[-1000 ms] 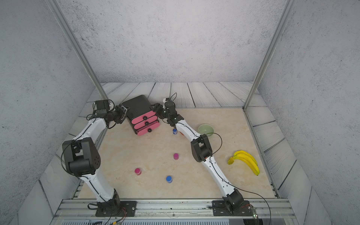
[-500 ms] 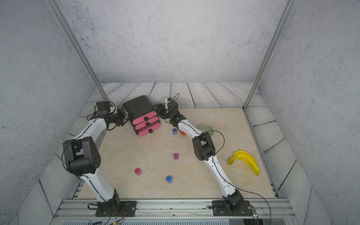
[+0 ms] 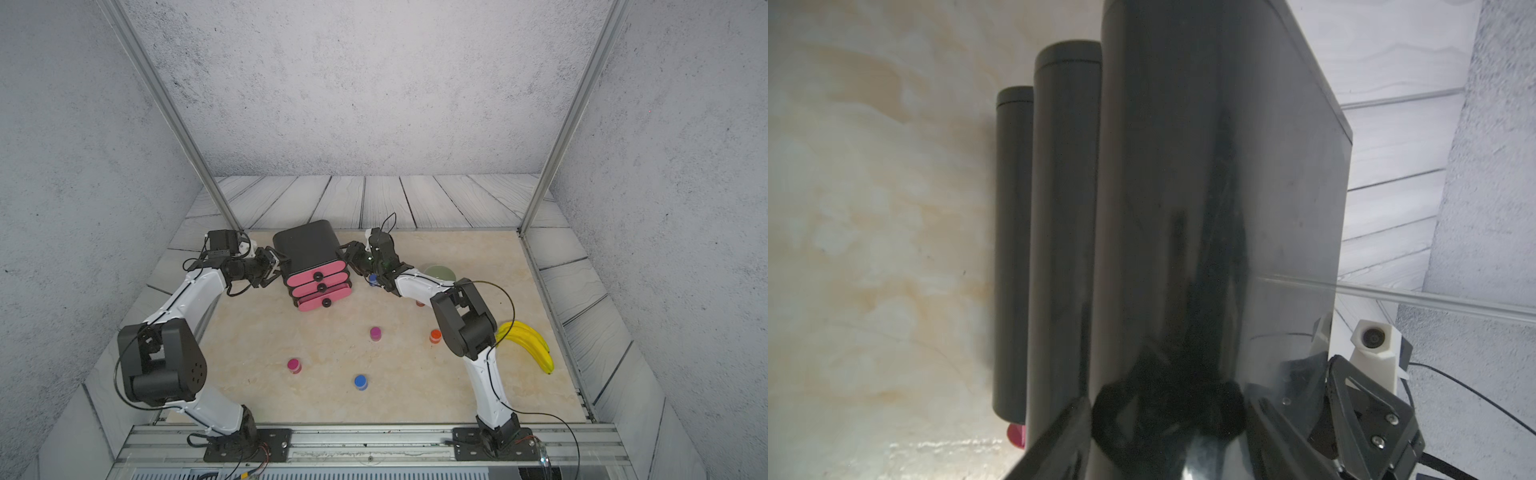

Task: Put the paint cans in the drawer according to color
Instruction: Move the storage box to the center of the board.

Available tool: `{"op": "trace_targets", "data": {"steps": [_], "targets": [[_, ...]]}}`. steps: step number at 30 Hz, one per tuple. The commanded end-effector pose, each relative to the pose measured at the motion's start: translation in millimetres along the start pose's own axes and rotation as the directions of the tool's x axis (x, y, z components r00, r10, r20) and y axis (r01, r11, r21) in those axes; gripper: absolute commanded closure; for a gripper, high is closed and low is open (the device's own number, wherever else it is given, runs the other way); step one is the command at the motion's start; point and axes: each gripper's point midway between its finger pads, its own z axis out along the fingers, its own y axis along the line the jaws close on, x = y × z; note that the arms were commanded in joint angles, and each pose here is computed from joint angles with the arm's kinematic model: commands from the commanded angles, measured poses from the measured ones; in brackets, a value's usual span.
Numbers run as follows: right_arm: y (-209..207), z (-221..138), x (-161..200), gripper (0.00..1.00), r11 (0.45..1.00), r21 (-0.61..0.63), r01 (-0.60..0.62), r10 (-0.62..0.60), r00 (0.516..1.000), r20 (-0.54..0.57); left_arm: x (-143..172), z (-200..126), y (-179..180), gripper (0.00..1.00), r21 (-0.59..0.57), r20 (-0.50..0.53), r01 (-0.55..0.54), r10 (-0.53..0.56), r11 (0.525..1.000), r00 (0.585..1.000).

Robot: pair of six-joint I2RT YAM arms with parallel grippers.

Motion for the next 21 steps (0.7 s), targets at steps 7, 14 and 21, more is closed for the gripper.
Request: {"op": "trace_targets", "data": {"steps": [7,14,21], "targets": [[17,-55,45,0.38,0.982,0.078,0.173,-0.167,0.982,-0.083,62,-35,-14,0.33,-0.071,-0.082,-0.150,0.144,0.986,0.986],[24,-147,32,0.23,0.815,0.276,0.509,-0.502,0.859,-0.102,53,-104,-2,0.30,-0.298,0.074,-0.293,0.328,0.909,0.942],[28,-236,55,0.25,0.697,0.247,0.673,-0.694,0.720,-0.004,134,-114,-66,0.31,0.041,0.092,-0.595,0.590,0.803,0.802]]}}
